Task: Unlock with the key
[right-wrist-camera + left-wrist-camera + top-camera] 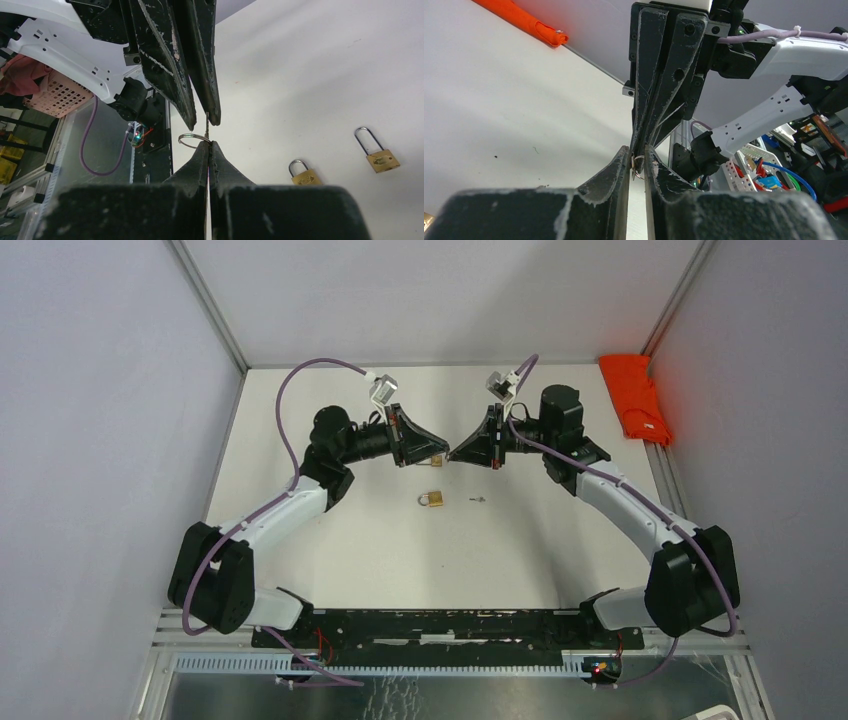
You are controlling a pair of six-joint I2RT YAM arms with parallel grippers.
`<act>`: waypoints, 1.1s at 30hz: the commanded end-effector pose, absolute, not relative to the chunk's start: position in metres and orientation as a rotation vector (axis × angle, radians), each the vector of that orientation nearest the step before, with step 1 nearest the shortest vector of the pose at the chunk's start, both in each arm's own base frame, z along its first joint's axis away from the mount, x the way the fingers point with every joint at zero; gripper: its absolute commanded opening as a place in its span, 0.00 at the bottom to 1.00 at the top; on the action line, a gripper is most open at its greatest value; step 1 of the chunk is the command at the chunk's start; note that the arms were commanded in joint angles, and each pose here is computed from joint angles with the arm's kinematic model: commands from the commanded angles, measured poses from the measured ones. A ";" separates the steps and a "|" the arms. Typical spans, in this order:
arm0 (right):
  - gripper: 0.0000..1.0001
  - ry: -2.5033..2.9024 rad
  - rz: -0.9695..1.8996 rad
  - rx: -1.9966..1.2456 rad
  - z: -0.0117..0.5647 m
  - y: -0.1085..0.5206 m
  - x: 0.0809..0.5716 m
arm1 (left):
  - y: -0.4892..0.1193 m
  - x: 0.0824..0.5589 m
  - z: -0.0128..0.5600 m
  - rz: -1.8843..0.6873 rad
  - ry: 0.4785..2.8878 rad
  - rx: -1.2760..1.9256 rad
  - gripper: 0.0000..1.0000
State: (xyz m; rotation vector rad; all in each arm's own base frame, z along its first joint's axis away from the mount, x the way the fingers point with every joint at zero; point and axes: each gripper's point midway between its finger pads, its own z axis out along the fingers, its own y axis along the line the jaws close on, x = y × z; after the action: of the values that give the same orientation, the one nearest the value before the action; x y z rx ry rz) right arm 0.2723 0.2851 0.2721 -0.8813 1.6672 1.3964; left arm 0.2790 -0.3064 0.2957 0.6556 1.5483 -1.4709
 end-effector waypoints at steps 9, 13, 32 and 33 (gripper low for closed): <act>0.00 1.585 1.403 -0.921 0.292 0.294 0.279 | -0.308 0.275 0.320 -1.464 1.484 0.697 0.22; 0.00 1.583 1.398 -0.924 0.292 0.294 0.278 | -0.308 0.274 0.321 -1.452 1.489 0.702 0.21; 0.00 1.598 1.383 -0.927 0.288 0.295 0.281 | -0.304 0.277 0.329 -1.396 1.488 0.690 0.22; 0.00 1.598 1.383 -0.929 0.287 0.295 0.280 | -0.304 0.277 0.329 -1.395 1.488 0.692 0.22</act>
State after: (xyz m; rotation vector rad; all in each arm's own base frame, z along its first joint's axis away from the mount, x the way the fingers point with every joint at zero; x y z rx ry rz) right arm 0.2757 0.2907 0.2712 -0.8928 1.6649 1.4119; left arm 0.2794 -0.3052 0.2947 0.6322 1.6114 -1.4471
